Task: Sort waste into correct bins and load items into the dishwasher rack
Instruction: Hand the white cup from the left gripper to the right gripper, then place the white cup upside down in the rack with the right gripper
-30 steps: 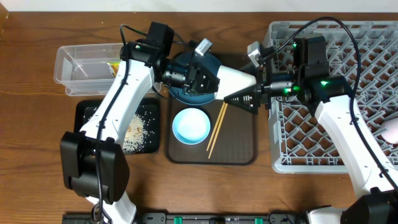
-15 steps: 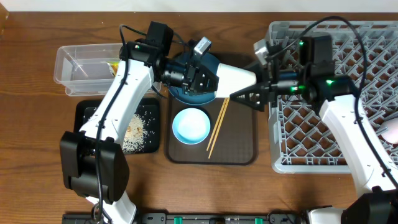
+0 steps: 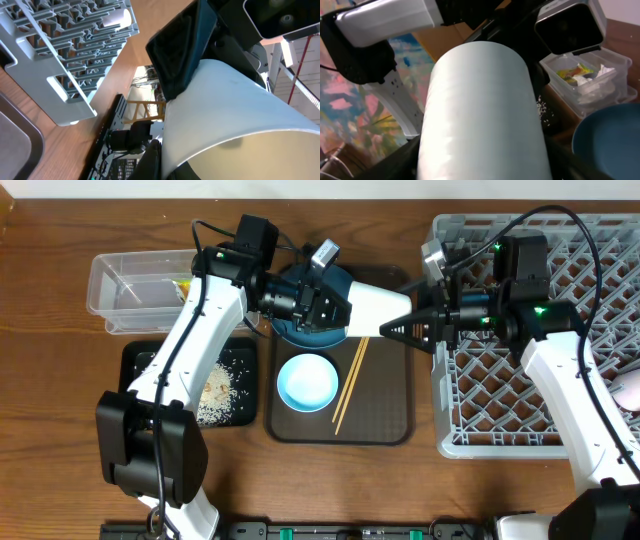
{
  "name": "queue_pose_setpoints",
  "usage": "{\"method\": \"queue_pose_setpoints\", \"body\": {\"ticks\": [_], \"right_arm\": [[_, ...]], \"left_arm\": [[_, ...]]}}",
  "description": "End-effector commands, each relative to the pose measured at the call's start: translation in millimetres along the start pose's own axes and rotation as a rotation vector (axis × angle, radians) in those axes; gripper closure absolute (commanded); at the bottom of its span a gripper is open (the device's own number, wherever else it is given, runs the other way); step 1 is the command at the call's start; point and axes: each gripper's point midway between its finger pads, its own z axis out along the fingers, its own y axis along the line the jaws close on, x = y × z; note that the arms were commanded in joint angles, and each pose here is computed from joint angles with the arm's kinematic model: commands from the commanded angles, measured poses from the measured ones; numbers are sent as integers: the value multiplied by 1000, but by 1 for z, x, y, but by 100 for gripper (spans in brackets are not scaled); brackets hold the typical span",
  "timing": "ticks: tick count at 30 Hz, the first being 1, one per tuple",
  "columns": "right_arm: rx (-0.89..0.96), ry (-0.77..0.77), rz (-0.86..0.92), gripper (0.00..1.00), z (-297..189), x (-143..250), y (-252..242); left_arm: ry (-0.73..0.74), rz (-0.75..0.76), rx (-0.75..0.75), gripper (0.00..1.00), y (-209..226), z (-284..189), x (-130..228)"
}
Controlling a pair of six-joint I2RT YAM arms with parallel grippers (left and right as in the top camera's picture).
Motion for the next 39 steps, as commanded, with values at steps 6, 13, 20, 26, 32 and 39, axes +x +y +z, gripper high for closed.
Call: {"method": "queue_pose_setpoints", "body": {"ticks": [6, 13, 20, 26, 32, 39], "right_arm": [[20, -4, 5, 49, -4, 0, -5], [40, 2, 17, 60, -4, 2, -8], [328, 121, 182, 87, -14, 39, -50], [567, 238, 304, 99, -43, 71, -69], [860, 243, 366, 99, -101, 53, -73], [1393, 134, 532, 99, -212, 24, -73]], "left_arm": [[3, -4, 36, 94, -4, 0, 1], [4, -42, -120, 87, 22, 0, 4], [2, -200, -673, 74, 108, -37, 21], [-82, -319, -1129, 74, 138, -104, 37], [-272, -322, -1374, 70, 103, -168, 46], [-503, -364, -1588, 48, 57, -228, 73]]}}
